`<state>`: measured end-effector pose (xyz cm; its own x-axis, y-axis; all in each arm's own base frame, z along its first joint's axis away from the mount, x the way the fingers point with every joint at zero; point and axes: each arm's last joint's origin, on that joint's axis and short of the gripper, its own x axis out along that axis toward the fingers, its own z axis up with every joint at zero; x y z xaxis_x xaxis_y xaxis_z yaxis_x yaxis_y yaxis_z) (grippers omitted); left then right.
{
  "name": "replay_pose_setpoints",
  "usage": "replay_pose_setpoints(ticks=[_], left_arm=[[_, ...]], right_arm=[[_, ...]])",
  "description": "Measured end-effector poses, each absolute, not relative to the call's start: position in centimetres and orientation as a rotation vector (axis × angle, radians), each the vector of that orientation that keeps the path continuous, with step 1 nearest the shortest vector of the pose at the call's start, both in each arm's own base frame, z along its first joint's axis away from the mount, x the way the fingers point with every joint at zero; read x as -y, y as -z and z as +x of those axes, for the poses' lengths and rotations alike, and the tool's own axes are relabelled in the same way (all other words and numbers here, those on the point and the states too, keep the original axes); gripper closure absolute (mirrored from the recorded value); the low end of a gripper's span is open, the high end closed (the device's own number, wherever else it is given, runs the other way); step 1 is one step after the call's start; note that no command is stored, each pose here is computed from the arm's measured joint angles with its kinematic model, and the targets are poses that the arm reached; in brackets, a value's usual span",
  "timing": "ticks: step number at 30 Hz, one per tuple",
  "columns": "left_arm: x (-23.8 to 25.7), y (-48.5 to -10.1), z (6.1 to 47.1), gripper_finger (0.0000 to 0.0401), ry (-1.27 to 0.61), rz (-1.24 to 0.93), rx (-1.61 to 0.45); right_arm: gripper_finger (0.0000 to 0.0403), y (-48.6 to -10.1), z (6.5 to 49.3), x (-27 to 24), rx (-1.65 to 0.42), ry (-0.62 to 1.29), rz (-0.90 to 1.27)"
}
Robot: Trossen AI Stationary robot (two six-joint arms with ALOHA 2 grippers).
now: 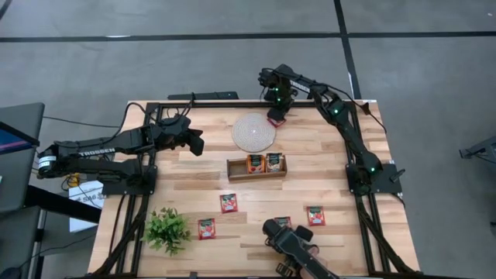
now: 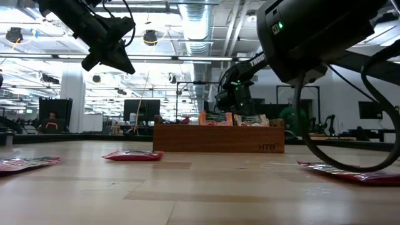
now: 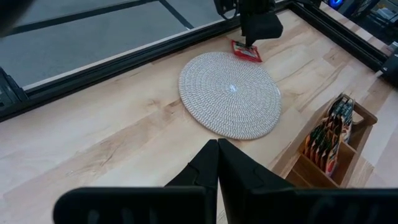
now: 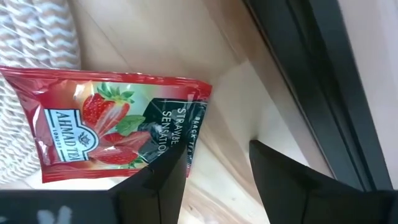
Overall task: Pick & Place Tea
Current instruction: Put the red tea bag into the left section of the wooden organizer
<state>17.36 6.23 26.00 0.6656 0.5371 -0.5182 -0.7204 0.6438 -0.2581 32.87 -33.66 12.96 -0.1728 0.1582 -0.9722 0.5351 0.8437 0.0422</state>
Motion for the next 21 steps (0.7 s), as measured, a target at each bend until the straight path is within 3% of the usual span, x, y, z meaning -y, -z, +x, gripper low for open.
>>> replay_pose_setpoints(ticks=[11,21], left_arm=[[-6.2,-26.0,17.4,0.0401,-0.739,-0.47,-0.421],[-6.2,-26.0,17.4,0.0401,-0.739,-0.469,-0.421]], right_arm=[[0.0239,-13.3,31.5,34.3,-1.777,0.373,0.573],[0.0238,-16.0,31.1,34.2,-1.725,0.394,0.561]])
